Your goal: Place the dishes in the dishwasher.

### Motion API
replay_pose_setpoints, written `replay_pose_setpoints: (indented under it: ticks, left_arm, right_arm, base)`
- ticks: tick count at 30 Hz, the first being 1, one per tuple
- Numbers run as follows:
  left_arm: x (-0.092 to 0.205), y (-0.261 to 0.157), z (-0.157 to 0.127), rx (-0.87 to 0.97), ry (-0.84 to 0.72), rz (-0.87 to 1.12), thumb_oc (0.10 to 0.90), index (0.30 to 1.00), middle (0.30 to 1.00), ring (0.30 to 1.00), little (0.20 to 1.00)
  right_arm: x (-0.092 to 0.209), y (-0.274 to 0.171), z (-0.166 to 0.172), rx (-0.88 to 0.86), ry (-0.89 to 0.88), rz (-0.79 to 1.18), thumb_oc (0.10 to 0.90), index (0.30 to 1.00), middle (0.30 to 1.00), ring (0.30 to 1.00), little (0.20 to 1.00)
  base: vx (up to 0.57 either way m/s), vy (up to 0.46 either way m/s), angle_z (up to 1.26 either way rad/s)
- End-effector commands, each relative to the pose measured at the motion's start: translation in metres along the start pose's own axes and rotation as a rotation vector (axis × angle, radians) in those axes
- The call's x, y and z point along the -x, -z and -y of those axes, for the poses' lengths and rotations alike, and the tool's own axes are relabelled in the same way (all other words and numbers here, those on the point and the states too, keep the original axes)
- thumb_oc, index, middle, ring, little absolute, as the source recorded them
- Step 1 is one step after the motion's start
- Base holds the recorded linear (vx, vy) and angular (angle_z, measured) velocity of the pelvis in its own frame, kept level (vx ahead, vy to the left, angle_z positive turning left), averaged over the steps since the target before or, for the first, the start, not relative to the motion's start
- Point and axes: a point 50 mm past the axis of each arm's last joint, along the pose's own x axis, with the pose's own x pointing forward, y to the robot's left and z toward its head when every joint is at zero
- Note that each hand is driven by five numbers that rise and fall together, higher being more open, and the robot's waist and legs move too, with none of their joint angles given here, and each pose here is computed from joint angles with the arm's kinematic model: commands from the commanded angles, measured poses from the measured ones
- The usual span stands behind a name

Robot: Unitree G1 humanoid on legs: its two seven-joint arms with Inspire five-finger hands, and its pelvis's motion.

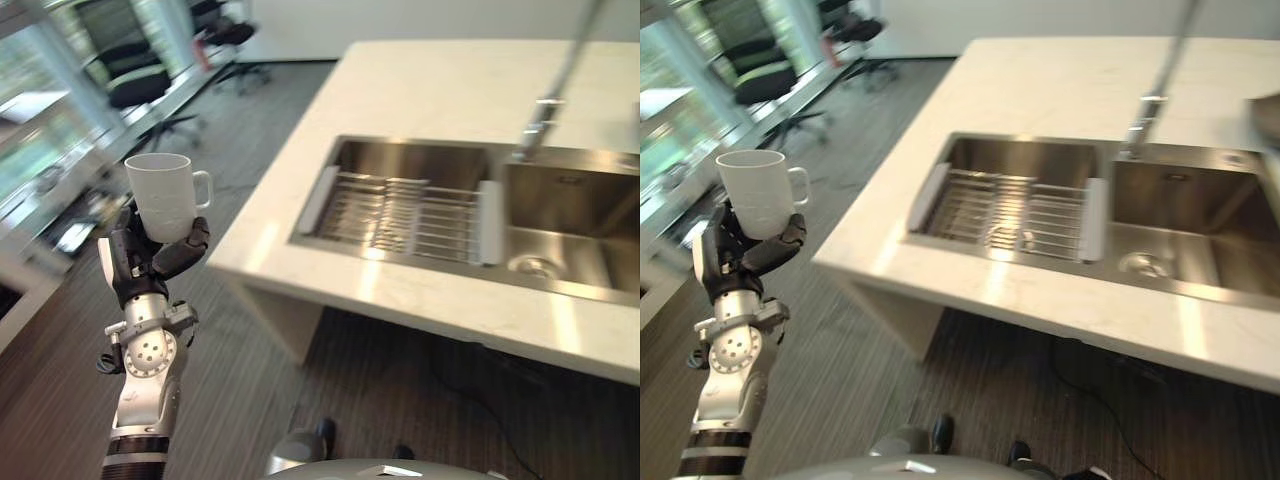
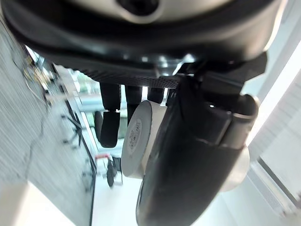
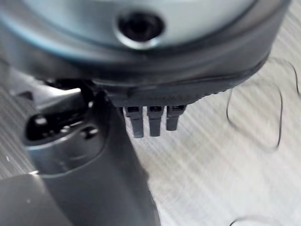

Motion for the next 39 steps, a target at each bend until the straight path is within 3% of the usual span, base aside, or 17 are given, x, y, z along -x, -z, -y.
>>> replay_pose_setpoints:
  ticks: [1,9,15,19,22,24,27,31,39]
  left_arm:
    - [-0.023,-0.085,-0.004,-0.026,0.016,0.452,0.4,0.3,0.3,0.3,0.3]
    - [-0.019,-0.092,0.036,-0.117,0.271,0.508,0.4,0.3,0.3,0.3,0.3]
    - [-0.016,-0.087,0.044,-0.139,0.324,0.477,0.4,0.3,0.3,0.3,0.3]
    - [-0.017,-0.092,0.051,-0.188,0.375,0.514,0.4,0.3,0.3,0.3,0.3]
    - [-0.013,-0.079,0.073,-0.129,0.44,0.471,0.4,0.3,0.3,0.3,0.3]
    - [-0.013,-0.075,0.067,-0.158,0.426,0.461,0.4,0.3,0.3,0.3,0.3]
    - [-0.015,-0.08,0.066,-0.163,0.38,0.493,0.4,0.3,0.3,0.3,0.3]
    - [-0.01,-0.065,0.052,-0.171,0.377,0.417,0.4,0.3,0.3,0.3,0.3]
    - [-0.009,-0.058,0.056,-0.161,0.407,0.376,0.4,0.3,0.3,0.3,0.3]
  right_arm:
    - [0.0,-0.026,0.006,-0.009,0.015,0.123,0.8,0.9,0.9,0.9,0.9]
    - [0.001,-0.008,0.015,-0.293,0.077,0.087,0.8,0.9,0.9,0.9,0.9]
    - [-0.003,-0.038,-0.015,-0.213,-0.005,0.17,0.8,0.9,0.9,0.9,0.9]
    - [-0.001,-0.054,-0.014,-0.22,-0.001,0.238,0.8,0.9,0.9,0.9,0.9]
    - [-0.005,-0.053,-0.022,-0.256,-0.017,0.197,0.8,0.9,0.9,0.9,0.9]
    - [-0.003,-0.068,-0.033,-0.212,-0.061,0.253,0.8,0.9,0.9,0.9,0.9]
    - [-0.005,-0.029,-0.037,-0.188,-0.033,0.106,0.8,0.9,0.9,0.9,0.9]
    - [-0.006,-0.016,-0.03,-0.157,-0.028,0.023,0.8,0.9,0.9,0.9,0.9]
    - [-0.005,-0.018,-0.021,-0.234,0.003,0.058,0.8,0.9,0.9,0.9,0.9]
  base:
    - [-0.23,-0.075,1.54]
    - [-0.11,0.013,2.2]
    - [0.13,0.232,1.07]
    - [0.16,0.192,1.13]
    - [0.14,-0.04,1.52]
    - [0.24,-0.211,1.66]
    - [0.01,-0.093,1.1]
    - [0.06,-0.101,-0.45]
    - [0.0,-0.061,0.04]
